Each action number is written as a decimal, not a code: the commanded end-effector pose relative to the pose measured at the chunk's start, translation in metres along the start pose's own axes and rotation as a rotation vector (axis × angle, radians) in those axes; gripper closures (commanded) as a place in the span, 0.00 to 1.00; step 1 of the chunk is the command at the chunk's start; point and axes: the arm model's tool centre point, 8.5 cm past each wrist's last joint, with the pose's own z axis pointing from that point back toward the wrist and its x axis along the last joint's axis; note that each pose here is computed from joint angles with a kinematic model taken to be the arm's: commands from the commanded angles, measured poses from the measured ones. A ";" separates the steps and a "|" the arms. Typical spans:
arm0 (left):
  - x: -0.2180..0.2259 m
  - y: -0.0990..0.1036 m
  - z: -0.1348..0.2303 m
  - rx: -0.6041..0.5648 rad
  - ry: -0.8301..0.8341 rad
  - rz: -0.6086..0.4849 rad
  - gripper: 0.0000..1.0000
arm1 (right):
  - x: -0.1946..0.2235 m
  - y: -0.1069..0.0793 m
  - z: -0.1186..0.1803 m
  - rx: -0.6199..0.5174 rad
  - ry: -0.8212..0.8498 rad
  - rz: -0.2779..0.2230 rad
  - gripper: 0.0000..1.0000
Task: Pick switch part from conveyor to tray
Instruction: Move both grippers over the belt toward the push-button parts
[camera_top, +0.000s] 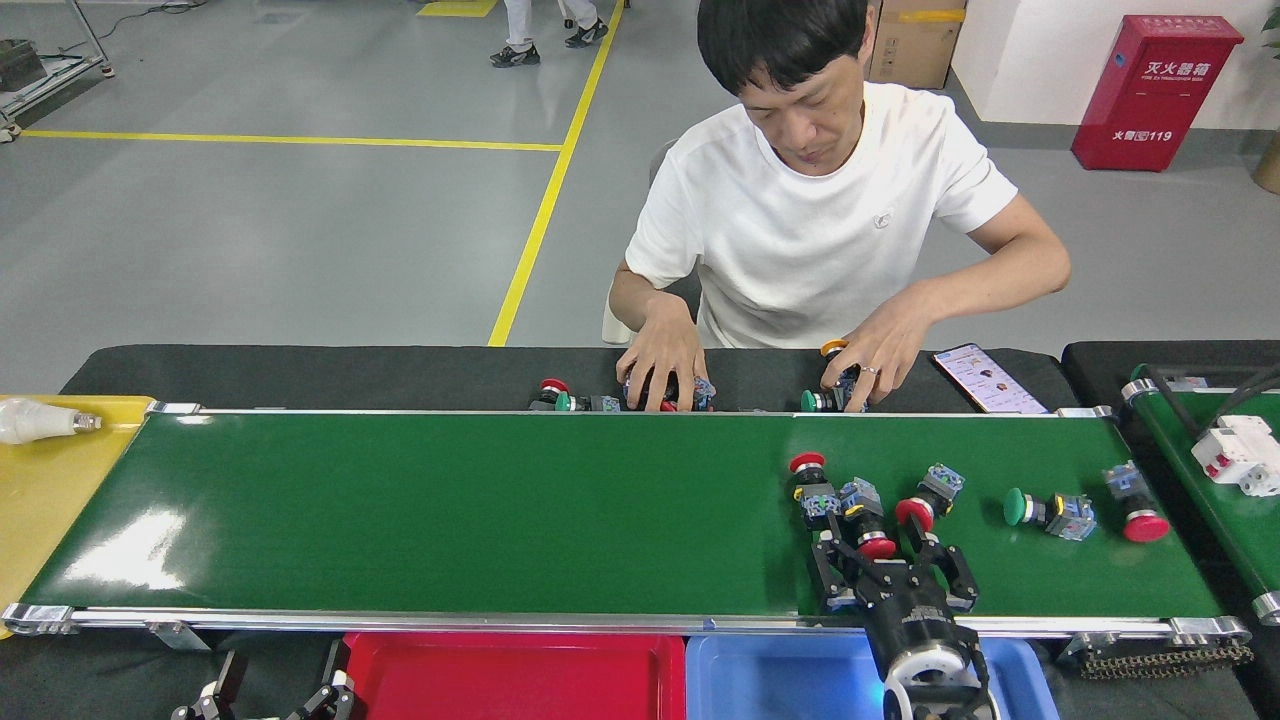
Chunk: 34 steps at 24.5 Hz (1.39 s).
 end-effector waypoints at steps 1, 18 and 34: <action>-0.001 0.007 -0.003 0.021 -0.003 -0.014 0.00 | 0.007 -0.004 -0.006 -0.009 -0.026 0.023 0.53; 0.017 0.004 -0.005 0.015 -0.064 -0.014 0.00 | 0.064 -0.002 0.114 -0.067 -0.642 0.047 0.87; 0.102 0.037 -0.054 0.115 -0.377 -0.114 0.00 | 0.181 0.004 0.121 0.025 -0.758 0.030 0.01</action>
